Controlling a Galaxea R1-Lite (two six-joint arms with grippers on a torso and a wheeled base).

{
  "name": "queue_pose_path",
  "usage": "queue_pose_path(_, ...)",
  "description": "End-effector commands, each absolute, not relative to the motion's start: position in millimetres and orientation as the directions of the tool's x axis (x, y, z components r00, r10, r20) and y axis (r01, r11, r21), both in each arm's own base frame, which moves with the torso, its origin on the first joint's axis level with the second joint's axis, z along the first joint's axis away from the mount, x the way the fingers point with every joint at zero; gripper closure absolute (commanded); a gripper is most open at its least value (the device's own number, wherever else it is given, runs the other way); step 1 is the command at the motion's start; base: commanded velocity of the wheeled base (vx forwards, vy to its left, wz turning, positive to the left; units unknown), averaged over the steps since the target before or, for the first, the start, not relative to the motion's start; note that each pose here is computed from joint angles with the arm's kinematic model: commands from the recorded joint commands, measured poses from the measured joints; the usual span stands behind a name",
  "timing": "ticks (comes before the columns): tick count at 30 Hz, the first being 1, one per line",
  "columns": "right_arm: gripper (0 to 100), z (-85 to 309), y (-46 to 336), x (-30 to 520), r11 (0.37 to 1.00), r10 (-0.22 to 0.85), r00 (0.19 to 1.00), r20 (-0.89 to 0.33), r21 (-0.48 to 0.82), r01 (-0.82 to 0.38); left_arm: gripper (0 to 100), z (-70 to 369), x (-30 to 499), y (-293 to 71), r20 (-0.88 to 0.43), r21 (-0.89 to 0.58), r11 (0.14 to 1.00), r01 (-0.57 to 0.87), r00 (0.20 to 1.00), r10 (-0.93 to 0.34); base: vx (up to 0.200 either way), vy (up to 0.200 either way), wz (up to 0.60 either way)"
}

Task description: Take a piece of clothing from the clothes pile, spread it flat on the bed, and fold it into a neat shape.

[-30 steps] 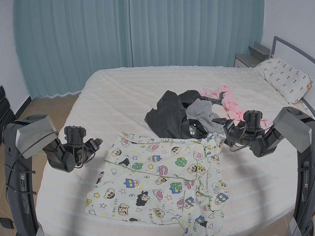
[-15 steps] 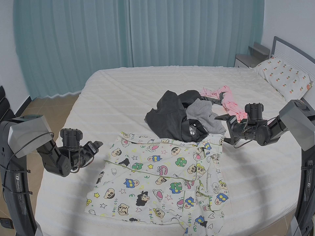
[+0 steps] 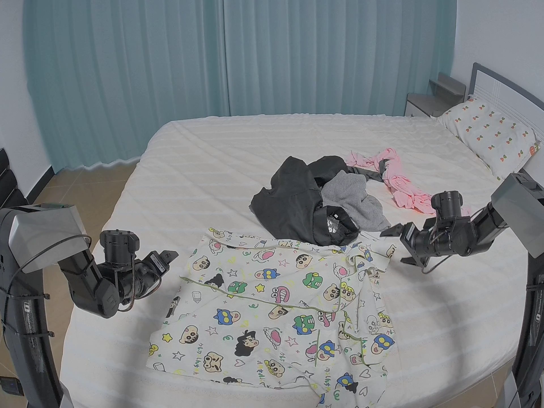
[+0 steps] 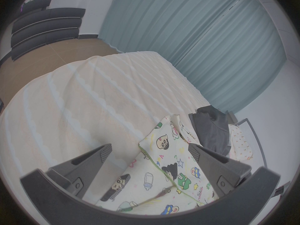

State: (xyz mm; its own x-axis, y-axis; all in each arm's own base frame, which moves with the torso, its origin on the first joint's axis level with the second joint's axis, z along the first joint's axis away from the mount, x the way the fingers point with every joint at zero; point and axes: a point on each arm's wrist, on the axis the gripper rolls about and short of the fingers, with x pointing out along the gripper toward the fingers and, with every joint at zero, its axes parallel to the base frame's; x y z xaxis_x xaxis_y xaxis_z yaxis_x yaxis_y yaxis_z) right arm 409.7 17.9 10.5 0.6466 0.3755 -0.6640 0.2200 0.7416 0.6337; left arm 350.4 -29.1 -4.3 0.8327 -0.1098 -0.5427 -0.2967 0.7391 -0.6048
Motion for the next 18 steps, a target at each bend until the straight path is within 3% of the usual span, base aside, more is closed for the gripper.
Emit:
queue_pose_path(1, 0, -4.0, 2.9, 351.4, 0.836, 0.405, 0.571, -0.715, 0.541, 0.085, 0, 18.7, 317.9, -35.9, -0.5, -0.685, 0.682, -0.256, 0.846, -0.184, 0.0, 0.0, 0.0)
queue_pose_path(8, 0, -26.5, 9.2, 333.0, 0.875, 0.431, 0.518, -0.739, 0.482, -0.04, 0, 21.0, 299.4, -44.3, -0.473, -0.741, 0.622, -0.253, 0.854, -0.217, 0.0, 0.0, 0.0)
queue_pose_path(11, 0, -33.0, 31.8, 334.1, 0.871, 0.464, 0.48, -0.745, 0.482, -0.095, 0, 23.0, 294.8, -45.5, -0.427, -0.789, 0.566, -0.237, 0.875, -0.229, 0.0, 0.0, 0.0)
queue_pose_path(18, 0, -44.3, 60.2, 343.0, 0.871, 0.481, 0.452, -0.752, 0.468, -0.149, 0, 19.8, 287.1, -44.6, -0.429, -0.791, 0.564, -0.236, 0.871, -0.238, 0.0, 0.0, 0.0)
